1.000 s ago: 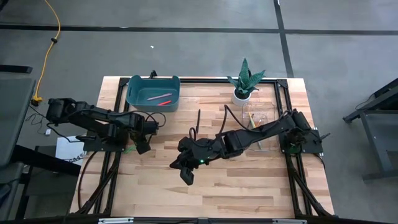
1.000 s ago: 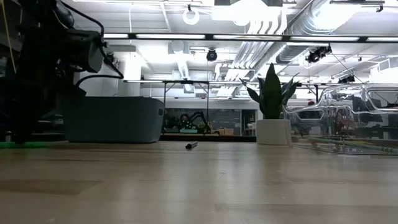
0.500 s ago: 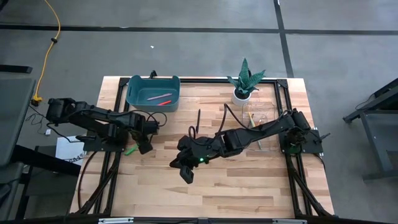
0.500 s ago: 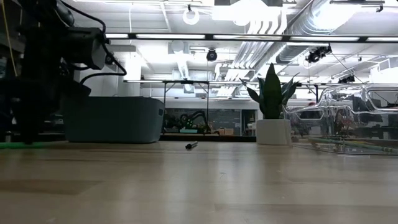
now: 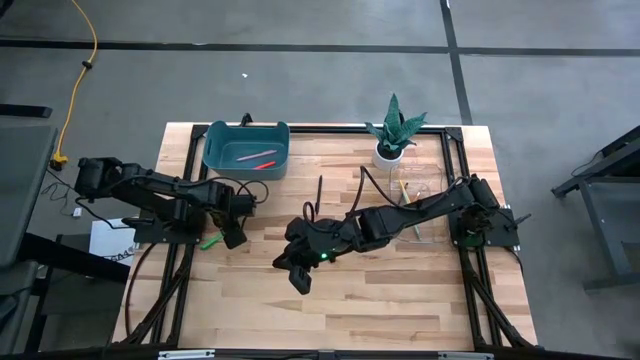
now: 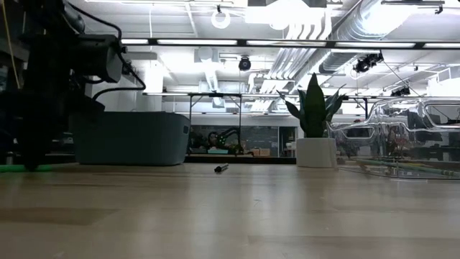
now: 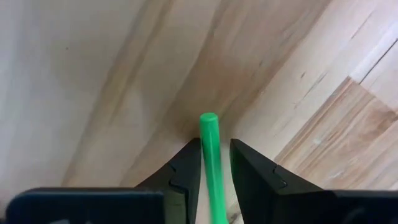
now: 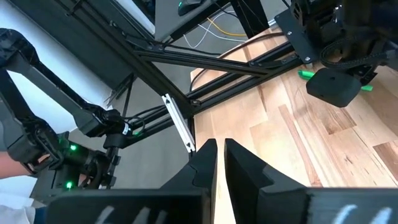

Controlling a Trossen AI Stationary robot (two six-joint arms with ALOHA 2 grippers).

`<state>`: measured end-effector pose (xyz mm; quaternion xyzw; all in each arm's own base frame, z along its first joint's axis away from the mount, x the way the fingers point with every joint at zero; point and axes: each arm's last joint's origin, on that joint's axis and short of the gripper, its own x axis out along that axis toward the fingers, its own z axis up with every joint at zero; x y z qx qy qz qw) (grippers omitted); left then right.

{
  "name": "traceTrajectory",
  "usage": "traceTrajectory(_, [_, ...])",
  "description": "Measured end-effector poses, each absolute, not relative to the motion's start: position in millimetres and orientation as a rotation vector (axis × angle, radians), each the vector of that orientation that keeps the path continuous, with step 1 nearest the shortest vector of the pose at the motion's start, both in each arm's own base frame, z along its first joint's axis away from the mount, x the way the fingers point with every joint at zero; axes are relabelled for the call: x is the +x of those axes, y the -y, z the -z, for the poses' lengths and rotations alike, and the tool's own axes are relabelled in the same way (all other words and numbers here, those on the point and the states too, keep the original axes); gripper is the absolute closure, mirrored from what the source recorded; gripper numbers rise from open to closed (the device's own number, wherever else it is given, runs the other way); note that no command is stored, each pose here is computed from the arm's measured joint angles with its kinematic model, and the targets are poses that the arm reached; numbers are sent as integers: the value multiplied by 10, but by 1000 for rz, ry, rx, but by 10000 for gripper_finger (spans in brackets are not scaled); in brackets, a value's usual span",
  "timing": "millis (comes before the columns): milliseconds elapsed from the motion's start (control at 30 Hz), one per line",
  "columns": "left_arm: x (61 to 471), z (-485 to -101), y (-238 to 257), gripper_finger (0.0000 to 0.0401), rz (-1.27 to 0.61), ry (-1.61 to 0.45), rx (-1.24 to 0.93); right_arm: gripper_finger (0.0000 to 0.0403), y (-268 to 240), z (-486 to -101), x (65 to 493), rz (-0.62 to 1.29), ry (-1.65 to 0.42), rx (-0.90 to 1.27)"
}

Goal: Sort pens & pencils
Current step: Put the green pen into the blue bin

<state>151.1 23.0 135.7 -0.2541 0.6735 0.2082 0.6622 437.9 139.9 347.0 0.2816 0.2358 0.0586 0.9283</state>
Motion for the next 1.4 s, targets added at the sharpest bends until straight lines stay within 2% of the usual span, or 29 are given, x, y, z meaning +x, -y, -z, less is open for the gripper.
traceTrajectory(400, [1483,-1343,-229,329,-481,-1529,-556,381,-1390,-3470,4382,-119,-482,575])
traceTrajectory(700, [1492,-1357,-235,391,-477,-1527,-534,381,-1379,-3470,4385,-118,-481,568])
traceTrajectory(967, [1499,-1356,-235,366,-467,-1521,-532,381,-1379,-3470,4385,-120,-480,561])
traceTrajectory(1200, [1531,-1386,-239,394,-461,-1505,-535,381,-1379,-3470,4385,-120,-480,561])
traceTrajectory(1400, [1595,-1447,-251,383,-441,-1471,-516,381,-1379,-3470,4385,-120,-481,561])
